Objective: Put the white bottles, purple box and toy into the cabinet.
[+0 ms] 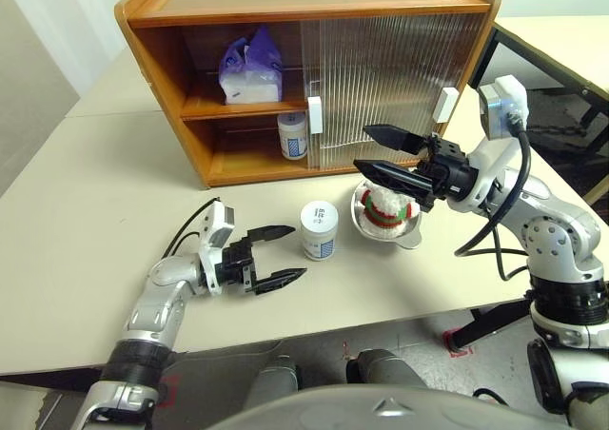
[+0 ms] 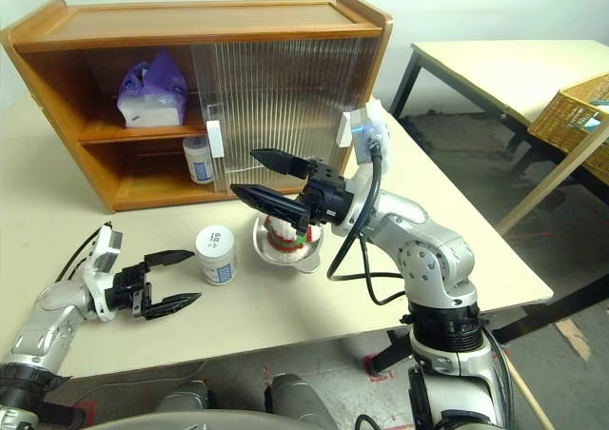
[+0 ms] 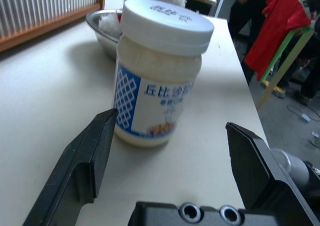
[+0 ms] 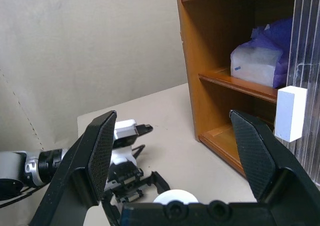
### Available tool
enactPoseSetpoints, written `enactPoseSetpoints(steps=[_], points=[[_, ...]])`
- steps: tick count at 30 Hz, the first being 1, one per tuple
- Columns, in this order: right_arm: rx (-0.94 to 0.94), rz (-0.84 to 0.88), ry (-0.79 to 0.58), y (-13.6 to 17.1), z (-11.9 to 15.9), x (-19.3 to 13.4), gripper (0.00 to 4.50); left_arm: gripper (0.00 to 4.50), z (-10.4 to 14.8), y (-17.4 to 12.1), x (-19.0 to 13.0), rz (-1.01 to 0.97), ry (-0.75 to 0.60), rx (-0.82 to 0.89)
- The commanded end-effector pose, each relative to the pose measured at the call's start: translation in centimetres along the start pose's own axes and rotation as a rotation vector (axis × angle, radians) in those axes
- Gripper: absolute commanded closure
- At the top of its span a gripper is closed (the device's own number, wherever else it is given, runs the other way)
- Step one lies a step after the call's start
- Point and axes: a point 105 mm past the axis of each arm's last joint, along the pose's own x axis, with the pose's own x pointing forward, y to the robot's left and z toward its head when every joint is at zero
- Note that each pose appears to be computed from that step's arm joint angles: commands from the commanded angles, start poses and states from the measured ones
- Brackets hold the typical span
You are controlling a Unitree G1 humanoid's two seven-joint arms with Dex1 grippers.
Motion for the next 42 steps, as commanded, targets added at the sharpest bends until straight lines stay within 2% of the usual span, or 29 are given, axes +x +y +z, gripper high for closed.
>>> enactPoseSetpoints(steps=[1,16,25,26,30,36,42], points=[[-0.015,-0.002,0.008,0.1,0.2,0.0,0.00,0.03,-0.5,0.1,0.4,-0.001,0.014,0.021],[-0.017,-0.023,0.008,0.3,0.1,-0.3,0.00,0.03,-0.4,1.4,4.0,0.022,-0.024,0.021],[-0.019,-0.027,0.008,0.3,0.2,-0.4,0.00,0.03,-0.4,1.5,3.9,0.033,-0.024,0.022],[-0.019,-0.027,0.007,0.2,0.2,-0.4,0.00,0.42,-0.3,1.5,3.6,0.039,-0.022,0.023],[-0.017,-0.024,0.006,0.2,0.1,-0.3,0.00,1.40,-0.1,1.6,2.5,0.062,-0.016,0.027],[-0.014,-0.017,0.000,0.1,0.1,-0.1,0.00,1.40,0.1,1.8,1.9,0.102,-0.015,0.029],[-0.012,-0.013,-0.003,0.1,0.0,0.2,0.00,1.40,1.6,4.7,1.2,0.297,-0.092,-0.012]])
